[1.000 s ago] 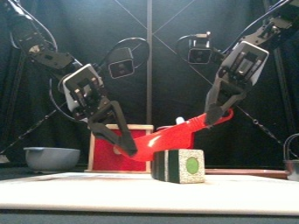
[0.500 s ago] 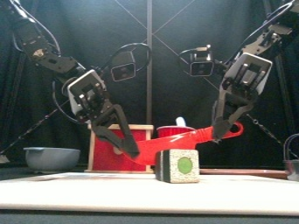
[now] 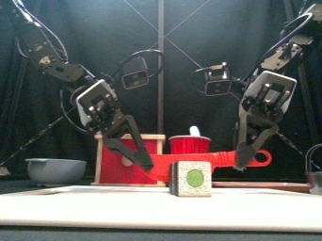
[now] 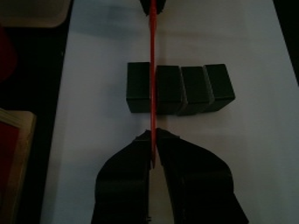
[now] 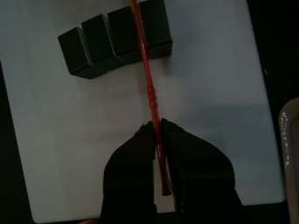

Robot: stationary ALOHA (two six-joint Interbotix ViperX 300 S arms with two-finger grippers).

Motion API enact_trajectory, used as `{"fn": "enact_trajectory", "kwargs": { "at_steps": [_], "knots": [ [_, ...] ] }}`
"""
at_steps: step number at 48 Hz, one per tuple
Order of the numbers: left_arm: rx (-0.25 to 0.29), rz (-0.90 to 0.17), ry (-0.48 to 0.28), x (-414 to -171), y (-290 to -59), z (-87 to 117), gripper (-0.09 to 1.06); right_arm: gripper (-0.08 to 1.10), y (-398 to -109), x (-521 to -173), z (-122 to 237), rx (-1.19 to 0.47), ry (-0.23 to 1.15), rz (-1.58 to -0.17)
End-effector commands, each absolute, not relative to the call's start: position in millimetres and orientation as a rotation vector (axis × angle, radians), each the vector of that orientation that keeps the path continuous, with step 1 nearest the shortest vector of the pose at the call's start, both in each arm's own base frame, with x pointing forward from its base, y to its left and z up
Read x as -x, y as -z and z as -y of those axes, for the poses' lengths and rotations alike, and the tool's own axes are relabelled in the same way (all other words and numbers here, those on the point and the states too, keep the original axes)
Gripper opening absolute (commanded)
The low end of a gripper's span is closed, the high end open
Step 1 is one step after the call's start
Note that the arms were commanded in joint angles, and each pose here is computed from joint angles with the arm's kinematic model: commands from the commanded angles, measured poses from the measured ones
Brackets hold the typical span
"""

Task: Place sushi on board then cut the sushi with the knife then place the pieces on the plate
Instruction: Cut the sushi into 4 pieces

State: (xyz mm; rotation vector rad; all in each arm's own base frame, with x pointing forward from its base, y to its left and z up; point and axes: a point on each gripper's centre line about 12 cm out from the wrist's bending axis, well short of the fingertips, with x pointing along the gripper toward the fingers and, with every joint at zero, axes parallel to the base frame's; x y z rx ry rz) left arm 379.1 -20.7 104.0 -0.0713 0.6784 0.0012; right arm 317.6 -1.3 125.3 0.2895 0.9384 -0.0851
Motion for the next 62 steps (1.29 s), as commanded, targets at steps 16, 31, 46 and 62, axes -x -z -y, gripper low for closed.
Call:
{"fn": "enact_trajectory", "kwargs": {
  "at_steps": [16, 31, 46, 62],
  "knots": [
    [0.074, -0.64, -0.002, -388, -114, 20, 0.51, 0.35, -134, -331, 4, -0.296, 0.089, -0.904],
    [0.066, -0.57, 0.011, -387, -142, 21, 0.51, 0.35, -164, -329, 6, -0.282, 0.074, -0.827],
    [0.054, -0.518, 0.036, -382, -162, 28, 0.51, 0.35, -185, -324, 3, -0.282, 0.057, -0.767],
    [0.054, -0.541, 0.07, -378, -155, 43, 0.51, 0.35, -186, -323, -5, -0.296, 0.039, -0.769]
  ]
}}
